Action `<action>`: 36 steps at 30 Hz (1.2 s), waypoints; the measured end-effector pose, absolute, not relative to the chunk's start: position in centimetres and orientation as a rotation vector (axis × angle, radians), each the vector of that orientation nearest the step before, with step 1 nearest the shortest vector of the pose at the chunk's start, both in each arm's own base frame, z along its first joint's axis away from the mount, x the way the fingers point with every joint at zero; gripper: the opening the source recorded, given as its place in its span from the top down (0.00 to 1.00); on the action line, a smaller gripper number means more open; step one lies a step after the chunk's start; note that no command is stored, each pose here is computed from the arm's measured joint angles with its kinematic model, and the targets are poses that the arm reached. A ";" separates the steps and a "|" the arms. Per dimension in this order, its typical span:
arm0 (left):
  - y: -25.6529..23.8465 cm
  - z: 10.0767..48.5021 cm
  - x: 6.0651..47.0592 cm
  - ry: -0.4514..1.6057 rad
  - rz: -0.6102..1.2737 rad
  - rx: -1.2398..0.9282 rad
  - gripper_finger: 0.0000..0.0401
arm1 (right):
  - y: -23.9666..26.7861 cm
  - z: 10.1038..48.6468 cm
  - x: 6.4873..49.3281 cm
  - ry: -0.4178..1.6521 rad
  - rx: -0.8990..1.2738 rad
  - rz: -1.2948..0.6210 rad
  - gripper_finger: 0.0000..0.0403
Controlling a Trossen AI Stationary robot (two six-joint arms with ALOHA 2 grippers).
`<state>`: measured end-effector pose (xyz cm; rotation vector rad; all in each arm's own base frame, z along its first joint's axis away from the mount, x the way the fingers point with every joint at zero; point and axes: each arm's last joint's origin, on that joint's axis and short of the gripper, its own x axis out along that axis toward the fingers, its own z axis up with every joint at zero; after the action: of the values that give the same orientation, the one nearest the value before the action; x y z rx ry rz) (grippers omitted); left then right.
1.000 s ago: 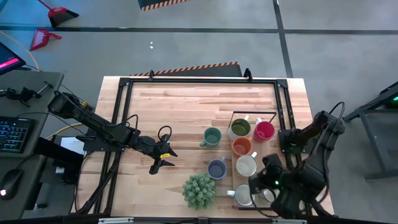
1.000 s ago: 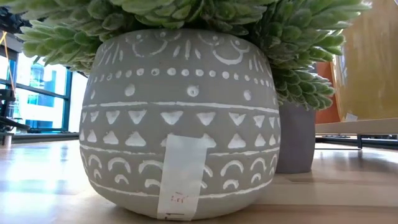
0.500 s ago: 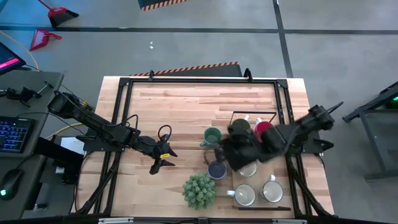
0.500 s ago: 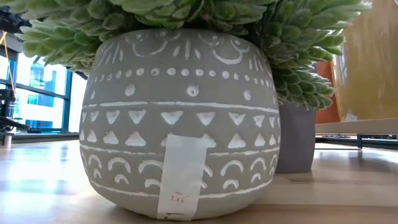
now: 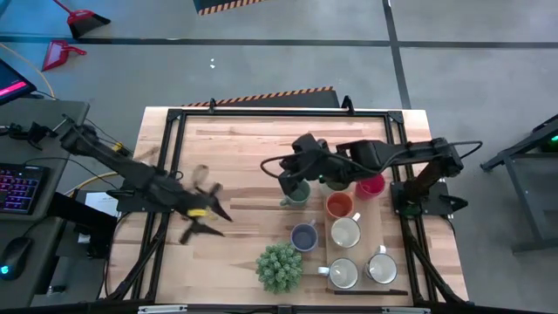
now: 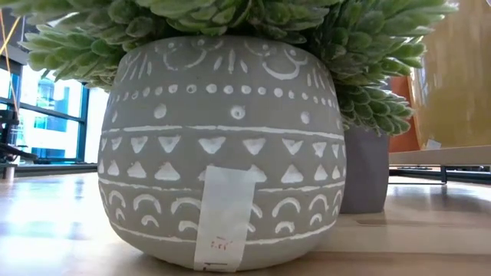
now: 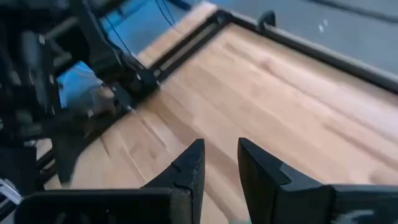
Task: Place coffee mugs
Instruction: Put the green mug on the shelf
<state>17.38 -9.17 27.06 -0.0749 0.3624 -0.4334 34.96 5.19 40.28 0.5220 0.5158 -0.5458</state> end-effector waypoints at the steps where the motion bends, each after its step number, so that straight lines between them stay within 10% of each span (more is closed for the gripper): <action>1: -8.8 28.0 16.3 0.348 -0.410 -0.045 0.51 | 5.1 40.5 35.1 0.501 0.504 -0.539 0.81; 12: -5.4 24.6 7.9 0.338 -0.332 -0.112 0.51 | 4.7 41.2 35.4 0.447 0.421 -0.523 0.81; 36: -5.4 20.3 8.2 0.253 -0.199 -0.041 0.51 | 1.8 31.9 41.8 0.790 0.593 -0.463 0.82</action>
<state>8.19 -5.42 20.26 -0.0412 0.2526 -0.1989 41.85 1.84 31.94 0.5932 0.7900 -0.4631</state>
